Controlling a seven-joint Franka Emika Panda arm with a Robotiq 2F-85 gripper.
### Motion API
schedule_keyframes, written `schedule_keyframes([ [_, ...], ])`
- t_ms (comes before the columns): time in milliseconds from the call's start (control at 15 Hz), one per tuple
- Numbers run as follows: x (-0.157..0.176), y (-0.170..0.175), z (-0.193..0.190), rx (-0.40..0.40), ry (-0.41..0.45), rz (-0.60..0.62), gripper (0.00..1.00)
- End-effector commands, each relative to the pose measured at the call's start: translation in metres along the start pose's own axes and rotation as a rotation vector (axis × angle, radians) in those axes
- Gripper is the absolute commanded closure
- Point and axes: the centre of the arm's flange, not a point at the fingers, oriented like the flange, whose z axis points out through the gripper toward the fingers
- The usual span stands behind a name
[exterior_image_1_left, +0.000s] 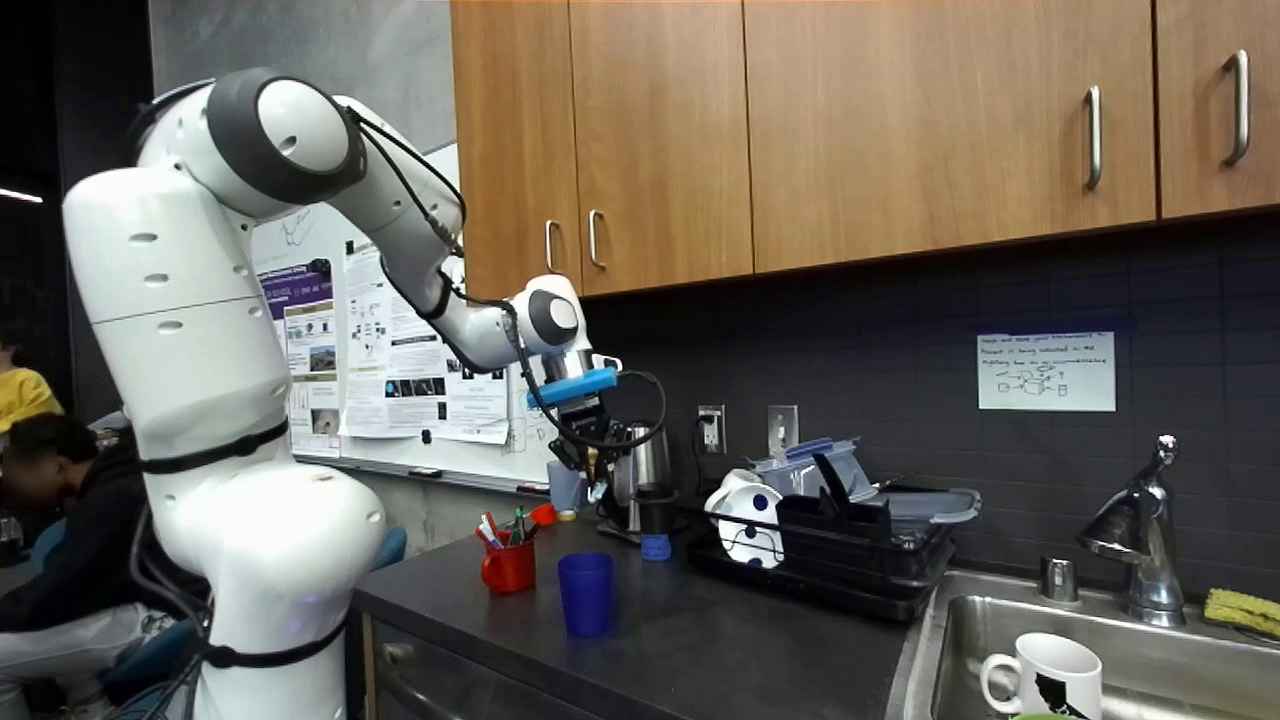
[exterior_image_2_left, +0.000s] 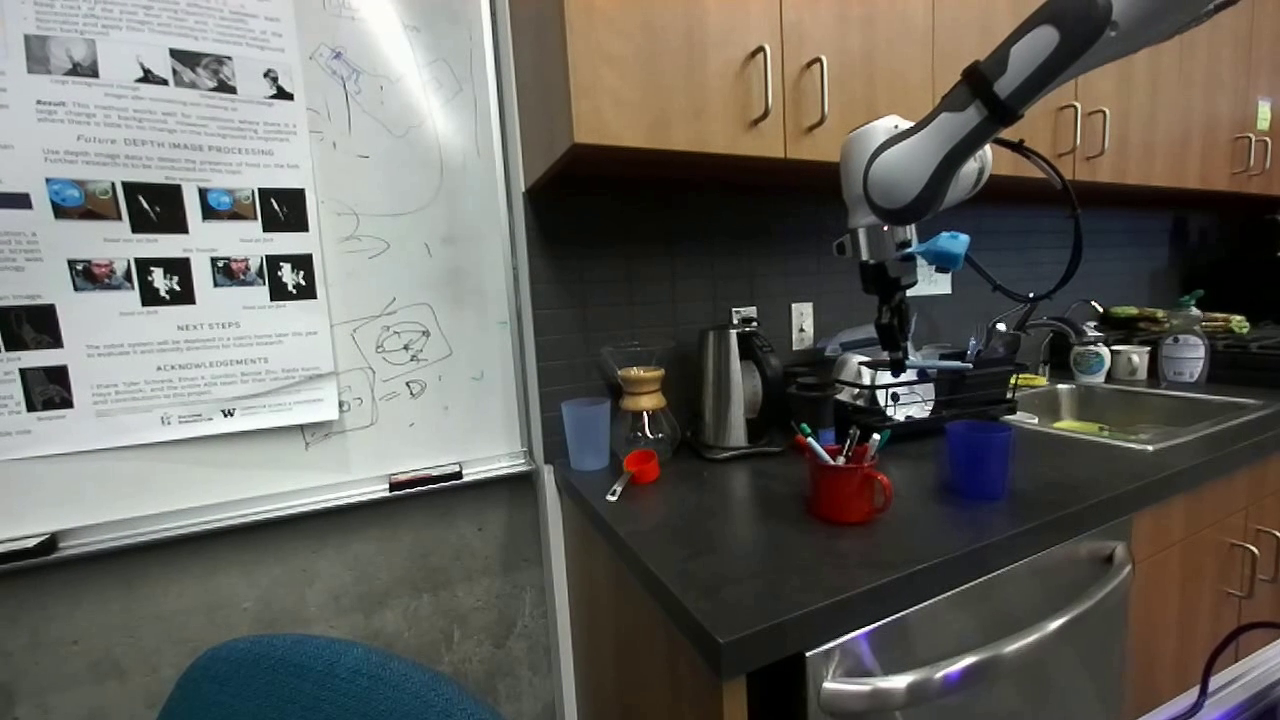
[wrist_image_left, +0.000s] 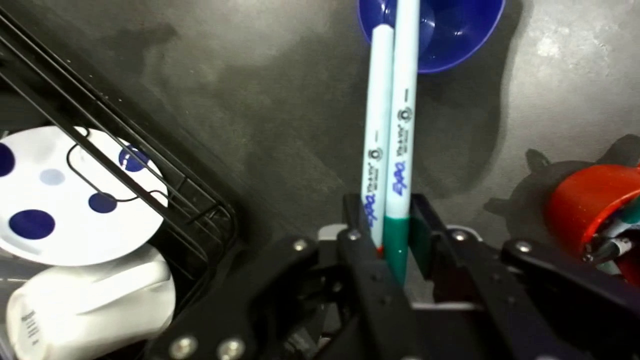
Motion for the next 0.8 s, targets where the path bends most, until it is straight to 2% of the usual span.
schedule_keyframes([
  [0, -0.012, -0.001, 0.0, 0.0, 0.014, 0.007, 0.94],
  [267, -0.016, -0.006, 0.002, 0.0, 0.001, 0.006, 0.94],
  [733, -0.045, -0.014, -0.006, -0.001, -0.011, 0.028, 0.94],
])
